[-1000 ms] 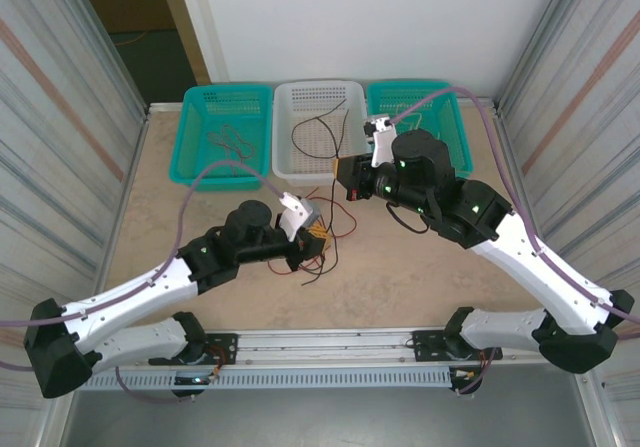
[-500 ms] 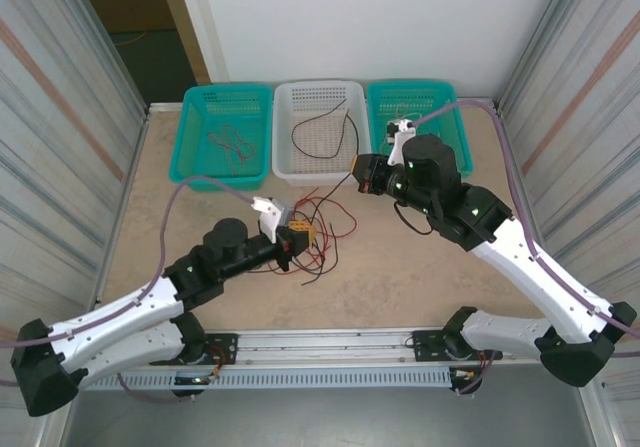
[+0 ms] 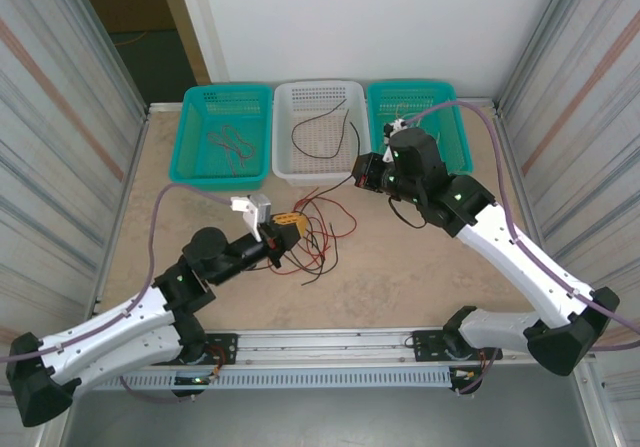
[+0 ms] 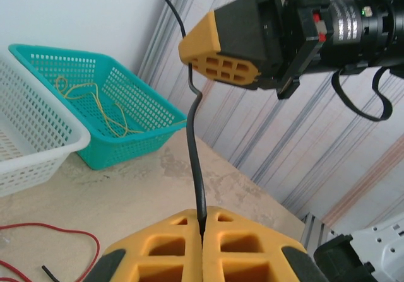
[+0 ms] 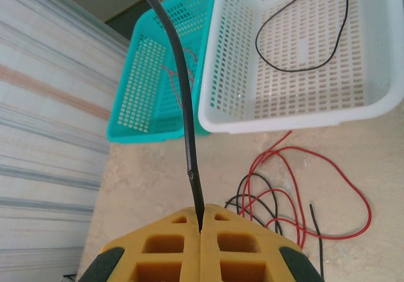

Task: Untangle the cables

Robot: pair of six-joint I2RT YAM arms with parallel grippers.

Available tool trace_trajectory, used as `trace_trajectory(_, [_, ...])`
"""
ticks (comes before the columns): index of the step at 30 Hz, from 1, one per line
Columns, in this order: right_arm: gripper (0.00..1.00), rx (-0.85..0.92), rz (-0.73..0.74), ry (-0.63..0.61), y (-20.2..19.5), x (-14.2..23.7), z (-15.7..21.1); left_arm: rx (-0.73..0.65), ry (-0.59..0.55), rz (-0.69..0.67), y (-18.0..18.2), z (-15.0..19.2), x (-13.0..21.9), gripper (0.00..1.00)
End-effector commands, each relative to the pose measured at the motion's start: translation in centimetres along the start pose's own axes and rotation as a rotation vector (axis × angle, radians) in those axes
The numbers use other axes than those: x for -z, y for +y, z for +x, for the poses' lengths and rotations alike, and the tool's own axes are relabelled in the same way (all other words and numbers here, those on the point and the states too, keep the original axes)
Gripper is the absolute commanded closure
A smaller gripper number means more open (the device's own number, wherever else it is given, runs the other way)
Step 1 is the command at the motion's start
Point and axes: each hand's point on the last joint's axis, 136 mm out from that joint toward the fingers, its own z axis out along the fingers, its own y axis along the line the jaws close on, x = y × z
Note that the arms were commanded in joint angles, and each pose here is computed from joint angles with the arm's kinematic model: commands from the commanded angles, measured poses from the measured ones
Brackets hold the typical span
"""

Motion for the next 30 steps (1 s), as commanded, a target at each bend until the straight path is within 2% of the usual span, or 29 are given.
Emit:
trace_trajectory(1, [1.0, -0.027, 0.003, 0.004, 0.1, 0.1, -0.4, 0.034, -0.098, -0.04, 0.6, -1.6, 0.8, 1.0])
trace_trajectory(6, [1.0, -0.021, -0.018, 0.0, 0.8, -0.3, -1.1, 0.056, -0.058, -0.166, 3.0, -0.5, 1.0, 1.0])
trace_trajectory(7, [1.0, -0.021, -0.024, 0.0, 1.0, -0.4, -1.4, 0.06, -0.044, -0.169, 3.1, -0.1, 1.0, 0.92])
trace_trajectory(9, [1.0, -0.012, -0.043, -0.01, 1.7, -0.5, -2.5, 0.075, -0.004, -0.178, 3.4, 1.0, 0.7, 0.63])
trace_trajectory(11, [1.0, -0.002, -0.059, -0.029, 2.4, -0.5, -3.8, 0.087, 0.038, -0.211, 4.0, 2.0, 0.8, 0.42])
trace_trajectory(13, [1.0, 0.013, -0.065, -0.056, 2.7, -0.6, -5.4, 0.096, 0.078, -0.277, 5.2, 2.9, 1.2, 0.3])
trace_trajectory(15, [1.0, 0.025, -0.054, -0.082, 2.5, -1.3, -6.9, 0.088, 0.119, -0.399, 7.1, 3.6, 2.4, 0.23])
trace_trajectory(17, [1.0, 0.019, -0.043, -0.1, 1.8, -2.1, -8.4, 0.063, 0.158, -0.514, 8.6, 3.7, 4.0, 0.19])
trace_trajectory(22, [1.0, -0.022, -0.053, -0.141, 0.6, -4.0, -13.0, 0.035, 0.246, -0.664, 10.6, 3.8, 6.8, 0.16])
trace_trajectory(26, [1.0, -0.055, -0.082, -0.176, 0.2, -5.0, -16.9, 0.137, 0.296, -0.745, 12.4, 5.1, 8.6, 0.18])
trace_trajectory(30, [1.0, -0.066, -0.1, -0.207, 0.3, -5.9, -20.1, 0.261, 0.292, -0.733, 13.4, 6.5, 9.1, 0.2])
